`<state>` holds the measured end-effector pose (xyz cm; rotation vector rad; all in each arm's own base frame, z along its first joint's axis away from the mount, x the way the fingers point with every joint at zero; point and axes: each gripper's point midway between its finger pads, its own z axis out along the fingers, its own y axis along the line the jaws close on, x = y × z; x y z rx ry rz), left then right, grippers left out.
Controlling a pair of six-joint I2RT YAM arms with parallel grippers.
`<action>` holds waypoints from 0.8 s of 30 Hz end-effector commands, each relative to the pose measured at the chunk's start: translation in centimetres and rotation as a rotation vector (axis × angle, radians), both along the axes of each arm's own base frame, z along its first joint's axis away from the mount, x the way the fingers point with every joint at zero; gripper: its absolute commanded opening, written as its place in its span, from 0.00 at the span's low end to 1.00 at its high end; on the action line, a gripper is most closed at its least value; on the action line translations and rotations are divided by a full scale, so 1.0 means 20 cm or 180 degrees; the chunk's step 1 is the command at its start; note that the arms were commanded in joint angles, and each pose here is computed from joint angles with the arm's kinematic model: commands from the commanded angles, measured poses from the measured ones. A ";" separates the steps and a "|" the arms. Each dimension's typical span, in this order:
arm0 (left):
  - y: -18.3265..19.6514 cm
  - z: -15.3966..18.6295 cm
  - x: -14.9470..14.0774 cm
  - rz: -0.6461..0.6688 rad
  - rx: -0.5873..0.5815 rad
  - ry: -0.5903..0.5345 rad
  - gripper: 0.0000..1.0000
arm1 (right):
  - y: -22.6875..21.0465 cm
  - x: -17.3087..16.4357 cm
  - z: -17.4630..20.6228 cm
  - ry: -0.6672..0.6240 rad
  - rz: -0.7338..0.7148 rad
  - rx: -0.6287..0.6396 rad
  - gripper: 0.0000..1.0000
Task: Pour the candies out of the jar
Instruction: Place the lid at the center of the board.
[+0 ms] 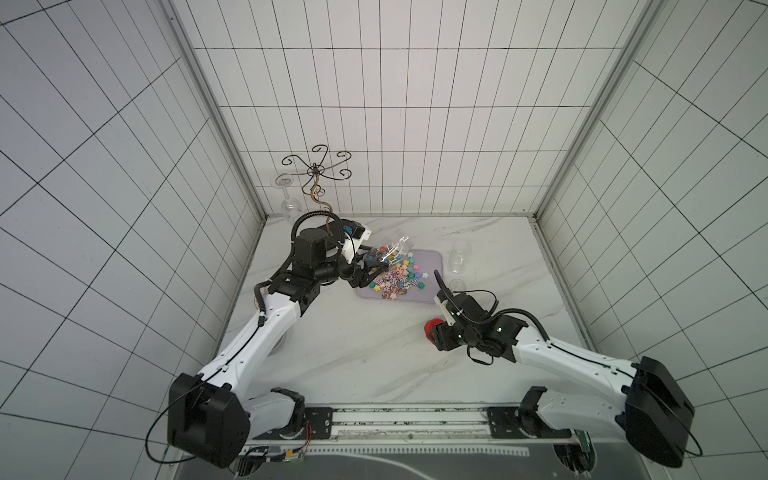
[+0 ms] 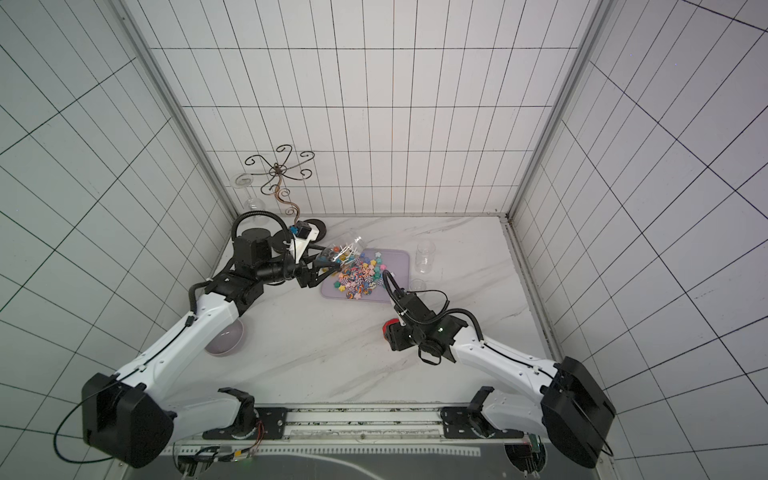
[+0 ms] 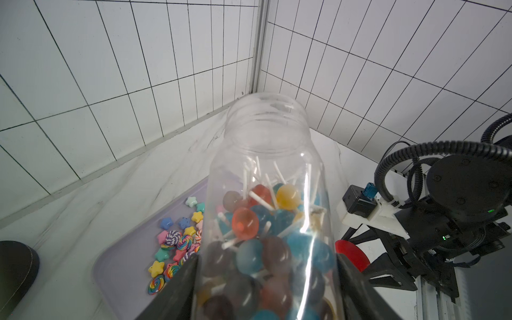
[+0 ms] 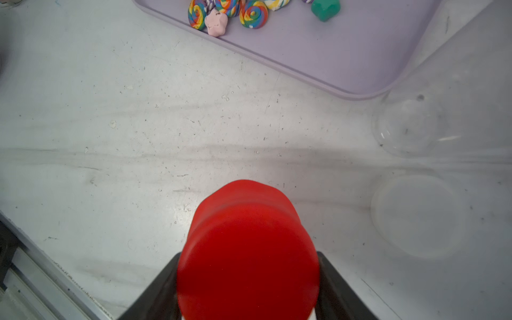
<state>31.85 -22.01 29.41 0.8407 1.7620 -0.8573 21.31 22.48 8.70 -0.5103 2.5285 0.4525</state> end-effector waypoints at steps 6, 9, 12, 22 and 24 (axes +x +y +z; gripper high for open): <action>0.02 0.05 -0.01 0.0051 -0.0052 -0.0074 0.55 | -0.03 0.01 -0.16 -0.0012 0.0023 -0.0261 0.67; 0.03 0.03 0.00 0.0107 -0.0013 -0.0039 0.55 | -0.05 0.03 -0.19 -0.0031 0.0023 -0.0390 0.69; 0.04 0.02 0.01 0.0156 0.0029 -0.0011 0.55 | -0.04 0.03 -0.22 -0.0013 0.0068 -0.0435 0.70; 0.06 -0.07 0.04 0.0281 0.0143 0.0141 0.55 | -0.03 0.08 -0.13 -0.0193 0.0009 -0.0384 0.87; 0.06 -0.08 0.05 0.0291 0.0158 0.0179 0.55 | 0.00 0.10 -0.05 -0.0235 0.0008 -0.0276 0.87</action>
